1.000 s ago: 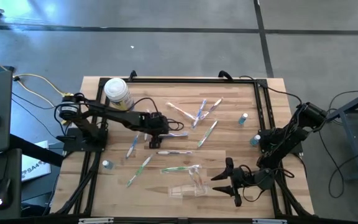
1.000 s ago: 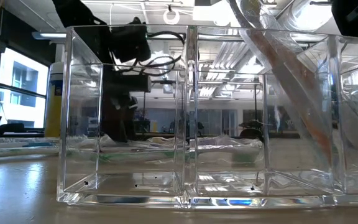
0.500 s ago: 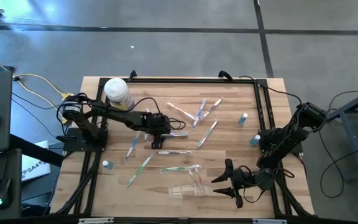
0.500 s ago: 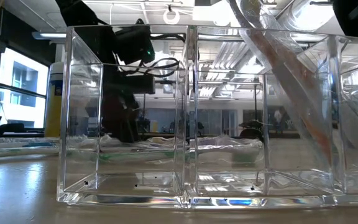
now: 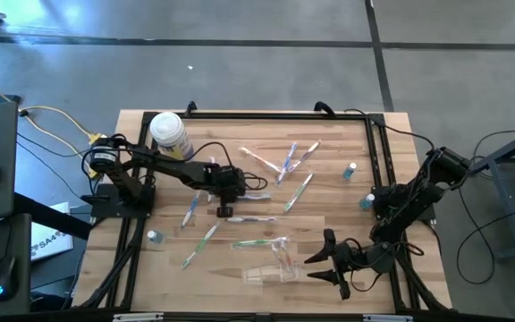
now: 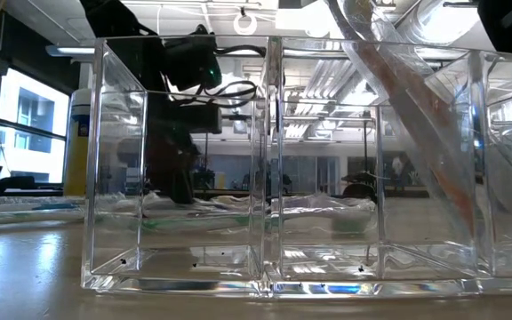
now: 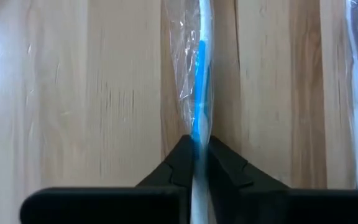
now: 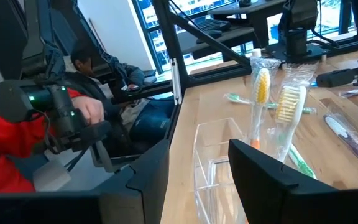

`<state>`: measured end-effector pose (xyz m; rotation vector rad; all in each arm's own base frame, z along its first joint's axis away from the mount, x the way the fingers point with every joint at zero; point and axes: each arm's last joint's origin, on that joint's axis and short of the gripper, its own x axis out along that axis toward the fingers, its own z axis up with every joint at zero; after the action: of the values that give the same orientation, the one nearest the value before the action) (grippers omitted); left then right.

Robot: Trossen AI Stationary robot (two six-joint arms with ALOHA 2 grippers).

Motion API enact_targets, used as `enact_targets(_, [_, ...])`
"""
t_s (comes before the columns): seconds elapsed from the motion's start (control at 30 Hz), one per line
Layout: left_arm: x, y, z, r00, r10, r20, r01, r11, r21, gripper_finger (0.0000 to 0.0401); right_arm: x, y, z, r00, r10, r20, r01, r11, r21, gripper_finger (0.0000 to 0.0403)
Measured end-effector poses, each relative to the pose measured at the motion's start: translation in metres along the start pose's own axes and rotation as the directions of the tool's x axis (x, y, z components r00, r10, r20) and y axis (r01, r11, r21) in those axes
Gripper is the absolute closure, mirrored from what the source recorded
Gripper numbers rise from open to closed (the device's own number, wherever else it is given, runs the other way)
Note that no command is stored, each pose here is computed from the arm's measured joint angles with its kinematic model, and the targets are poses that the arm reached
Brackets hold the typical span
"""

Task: Pick & Place toothbrushing station
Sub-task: Put the middle blue toothbrush into the transparent bin

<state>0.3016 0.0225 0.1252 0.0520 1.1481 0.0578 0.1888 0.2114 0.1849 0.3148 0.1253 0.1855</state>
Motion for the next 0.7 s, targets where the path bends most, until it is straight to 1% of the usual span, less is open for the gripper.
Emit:
enact_targets(0.1, [-0.005, 0.0, 0.001, 1.0, 0.008, 0.014, -0.008, 1.0, -0.027, 0.0384, 0.0, 0.0, 0.0, 1.0, -0.001, 0.001, 0.001, 0.999, -0.032, 0.0244])
enact_targets(0.17, [-0.011, -0.002, 0.002, 0.999, 0.034, 0.019, -0.033, 0.998, -0.046, 0.0384, 0.0, 0.0, 0.001, 1.0, 0.0, 0.009, 0.0, 0.999, -0.046, 0.0244])
enact_targets(0.3, [-0.031, -0.01, -0.003, 0.986, 0.164, 0.002, -0.164, 0.985, -0.045, 0.0384, 0.0, 0.001, 0.004, 0.999, 0.007, 0.034, -0.004, 0.997, -0.072, 0.0244])
enact_targets(0.37, [-0.045, -0.015, 0.001, 0.977, 0.208, 0.046, -0.204, 0.977, -0.068, 0.0384, 0.0, 0.001, 0.004, 0.999, 0.007, 0.035, -0.003, 0.996, -0.093, 0.0244])
enact_targets(0.43, [-0.065, -0.02, 0.004, 0.966, 0.242, 0.091, -0.233, 0.967, -0.104, 0.0384, 0.0, 0.002, 0.005, 0.999, 0.009, 0.041, -0.005, 0.994, -0.112, 0.0244])
enact_targets(0.5, [-0.083, -0.028, 0.008, 0.953, 0.265, 0.146, -0.247, 0.96, -0.13, 0.0384, 0.0, 0.002, 0.006, 0.999, 0.013, 0.053, -0.006, 0.991, -0.133, 0.0244])
enact_targets(0.57, [-0.101, -0.037, 0.012, 0.933, 0.294, 0.208, -0.266, 0.952, -0.153, 0.0384, 0.0, 0.003, 0.008, 0.997, 0.02, 0.069, -0.008, 0.986, -0.164, 0.0244])
enact_targets(0.63, [-0.122, -0.048, 0.016, 0.895, 0.339, 0.289, -0.293, 0.936, -0.193, 0.0384, -0.001, 0.004, 0.01, 0.996, 0.026, 0.088, -0.008, 0.98, -0.197, 0.0244])
enact_targets(0.7, [-0.141, -0.058, 0.018, 0.847, 0.391, 0.36, -0.32, 0.916, -0.242, 0.0384, -0.002, 0.005, 0.014, 0.994, 0.034, 0.105, -0.009, 0.974, -0.228, 0.0244])
